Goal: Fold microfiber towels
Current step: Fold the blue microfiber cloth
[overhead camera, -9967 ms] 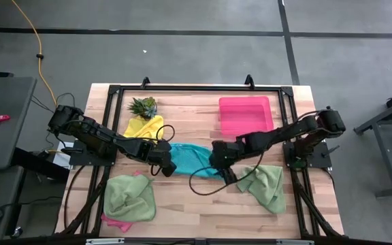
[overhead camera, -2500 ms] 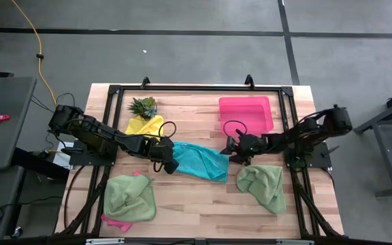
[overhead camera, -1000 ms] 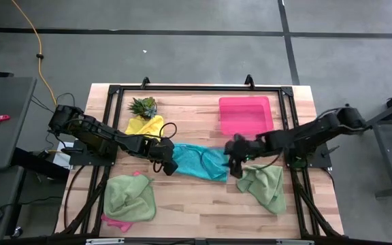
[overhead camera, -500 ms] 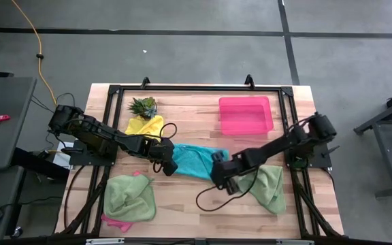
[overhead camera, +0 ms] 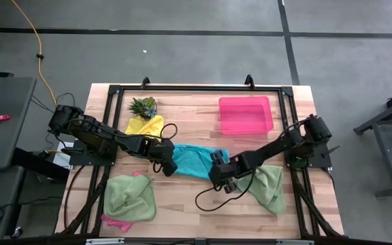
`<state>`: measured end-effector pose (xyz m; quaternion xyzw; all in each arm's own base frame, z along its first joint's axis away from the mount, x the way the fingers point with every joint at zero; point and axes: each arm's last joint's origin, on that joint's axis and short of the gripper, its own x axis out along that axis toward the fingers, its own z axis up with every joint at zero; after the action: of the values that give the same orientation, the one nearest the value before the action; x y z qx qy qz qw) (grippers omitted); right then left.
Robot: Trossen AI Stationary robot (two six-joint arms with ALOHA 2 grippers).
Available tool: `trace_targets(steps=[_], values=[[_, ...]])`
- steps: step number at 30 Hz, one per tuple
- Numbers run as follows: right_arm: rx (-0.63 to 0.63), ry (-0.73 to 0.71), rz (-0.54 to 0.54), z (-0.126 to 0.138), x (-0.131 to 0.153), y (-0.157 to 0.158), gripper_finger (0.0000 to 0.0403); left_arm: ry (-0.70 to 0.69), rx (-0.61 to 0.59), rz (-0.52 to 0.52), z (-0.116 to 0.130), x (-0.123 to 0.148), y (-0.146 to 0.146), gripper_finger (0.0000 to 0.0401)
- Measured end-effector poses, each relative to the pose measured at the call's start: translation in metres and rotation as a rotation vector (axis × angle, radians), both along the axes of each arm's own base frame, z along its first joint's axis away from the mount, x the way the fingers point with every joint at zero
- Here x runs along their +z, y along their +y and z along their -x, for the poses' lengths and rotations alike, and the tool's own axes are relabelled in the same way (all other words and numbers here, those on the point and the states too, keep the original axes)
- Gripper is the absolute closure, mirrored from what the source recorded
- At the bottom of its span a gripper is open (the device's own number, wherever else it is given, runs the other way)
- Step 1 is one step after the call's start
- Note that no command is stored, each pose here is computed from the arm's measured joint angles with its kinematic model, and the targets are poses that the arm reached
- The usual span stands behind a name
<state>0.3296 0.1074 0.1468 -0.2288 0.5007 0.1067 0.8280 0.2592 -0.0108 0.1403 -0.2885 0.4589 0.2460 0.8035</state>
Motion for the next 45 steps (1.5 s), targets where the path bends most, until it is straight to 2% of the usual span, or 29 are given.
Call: trace_targets(steps=[6, 12, 16, 20, 26, 30, 40, 45], values=[[0.0, 0.011, 0.001, -0.001, -0.005, 0.0, 0.023, 0.001, -0.006, -0.003, 0.0, 0.0, 0.0, 0.04], [-0.047, -0.044, 0.082, -0.003, 0.0, -0.002, 0.0231, 0.0, -0.005, -0.003, 0.0, 0.0, 0.0, 0.04], [-0.057, -0.051, 0.096, -0.003, 0.001, -0.004, 0.0246, 0.0, -0.004, -0.002, 0.0, 0.0, 0.0, 0.04], [-0.057, -0.048, 0.097, -0.003, 0.001, -0.004, 0.0291, 0.0, -0.003, -0.002, 0.0, 0.0, 0.0, 0.04], [-0.088, -0.025, 0.089, 0.0, 0.0, -0.005, 0.0387, 0.0, -0.003, -0.002, 0.0, 0.0, 0.0, 0.04], [-0.198, -0.022, 0.059, 0.004, 0.007, -0.009, 0.0389, 0.0, -0.003, -0.002, 0.0, 0.0, 0.0, 0.04], [-0.664, -0.016, -0.042, 0.022, 0.019, -0.022, 0.0397, -0.001, -0.001, -0.012, 0.0, 0.0, 0.0, 0.04], [-0.827, -0.02, -0.086, 0.026, 0.018, -0.023, 0.04, -0.002, -0.001, -0.012, 0.0, 0.0, 0.0, 0.04]])
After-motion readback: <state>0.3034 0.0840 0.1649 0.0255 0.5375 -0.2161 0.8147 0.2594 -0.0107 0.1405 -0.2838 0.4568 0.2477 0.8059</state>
